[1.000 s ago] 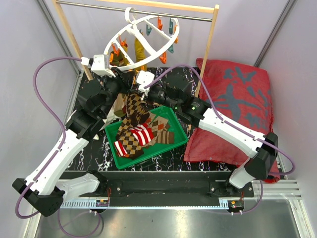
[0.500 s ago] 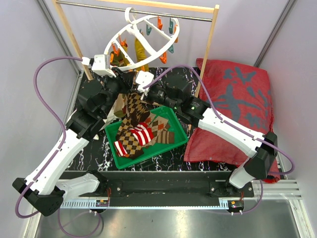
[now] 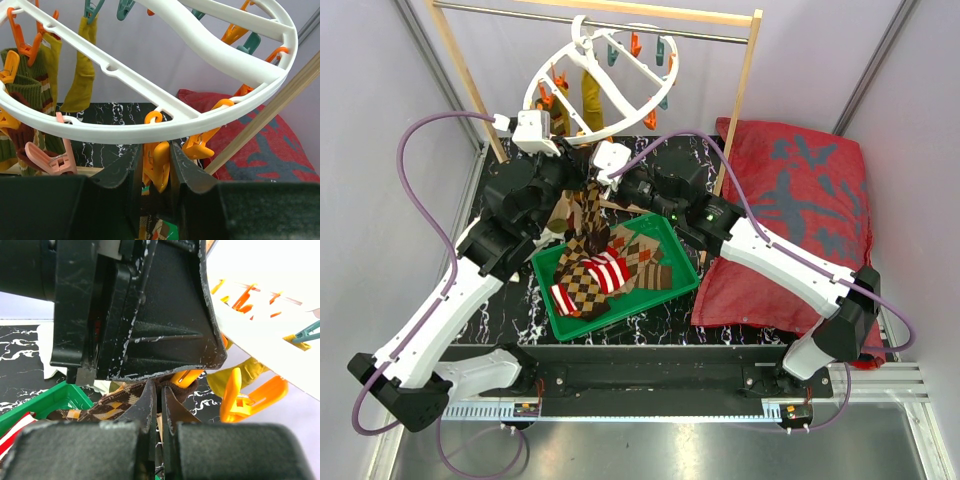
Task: Clip the socks to the hanger
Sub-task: Clamp the sock onto the hanger.
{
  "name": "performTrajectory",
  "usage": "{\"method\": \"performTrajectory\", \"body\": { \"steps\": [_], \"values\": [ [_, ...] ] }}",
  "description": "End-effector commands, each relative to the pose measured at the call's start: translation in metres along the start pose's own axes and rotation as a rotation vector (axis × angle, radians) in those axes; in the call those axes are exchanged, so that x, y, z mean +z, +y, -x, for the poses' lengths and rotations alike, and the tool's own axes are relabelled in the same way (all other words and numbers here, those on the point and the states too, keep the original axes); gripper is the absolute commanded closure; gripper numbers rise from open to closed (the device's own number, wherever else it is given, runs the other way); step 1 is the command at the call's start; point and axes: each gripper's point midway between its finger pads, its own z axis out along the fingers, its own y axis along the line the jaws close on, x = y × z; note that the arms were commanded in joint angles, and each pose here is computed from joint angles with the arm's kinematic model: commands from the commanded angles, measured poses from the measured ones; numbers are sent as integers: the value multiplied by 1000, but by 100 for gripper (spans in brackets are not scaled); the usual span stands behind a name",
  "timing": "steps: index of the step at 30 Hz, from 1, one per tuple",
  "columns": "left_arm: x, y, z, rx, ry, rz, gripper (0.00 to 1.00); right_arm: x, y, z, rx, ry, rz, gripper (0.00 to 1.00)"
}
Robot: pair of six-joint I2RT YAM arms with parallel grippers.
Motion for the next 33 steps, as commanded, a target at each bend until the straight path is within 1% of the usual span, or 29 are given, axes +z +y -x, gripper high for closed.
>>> {"method": "performTrajectory", "body": {
  "steps": [1,8,12,16,17,19,20,21,23,25,27,28,30,31,32,33],
  "values": [
    [-3,5,21,18,-46,47,100,-7,-20,41,-34,-94,-77,100],
    [-3,16,18,39,-37,107,100,-15,-28,49,-34,-118,-113,100],
    [-2,15,18,35,-36,106,100,-16,-28,53,-31,-131,-110,100],
    [-5,12,24,29,-48,91,76,-15,-27,54,-27,-136,-106,100],
    [-6,11,26,27,-52,89,62,-14,-26,54,-26,-136,-103,100],
    [-9,11,31,25,-65,85,49,-12,-24,52,-26,-136,-97,100],
    [-11,11,34,24,-73,86,40,-11,-24,52,-26,-136,-93,100],
    [-13,12,37,20,-82,86,36,-10,-23,51,-24,-135,-90,100],
    [-19,14,43,15,-105,94,32,-10,-24,52,-22,-138,-91,99],
    [-21,17,46,19,-121,104,29,-8,-22,49,-12,-135,-85,96],
    [-21,22,43,28,-115,127,28,-9,-20,46,7,-129,-85,91],
    [-19,23,38,35,-100,134,27,-9,-19,45,15,-128,-82,87],
    [-19,23,34,20,-90,137,26,-9,-16,40,38,-119,-81,81],
    [-22,23,36,10,-98,131,24,-8,-16,37,46,-115,-82,78],
    [-23,24,33,11,-96,129,23,-8,-14,33,54,-106,-81,66],
    [-24,25,32,8,-99,128,21,-8,-13,31,57,-102,-79,60]
  ]
}}
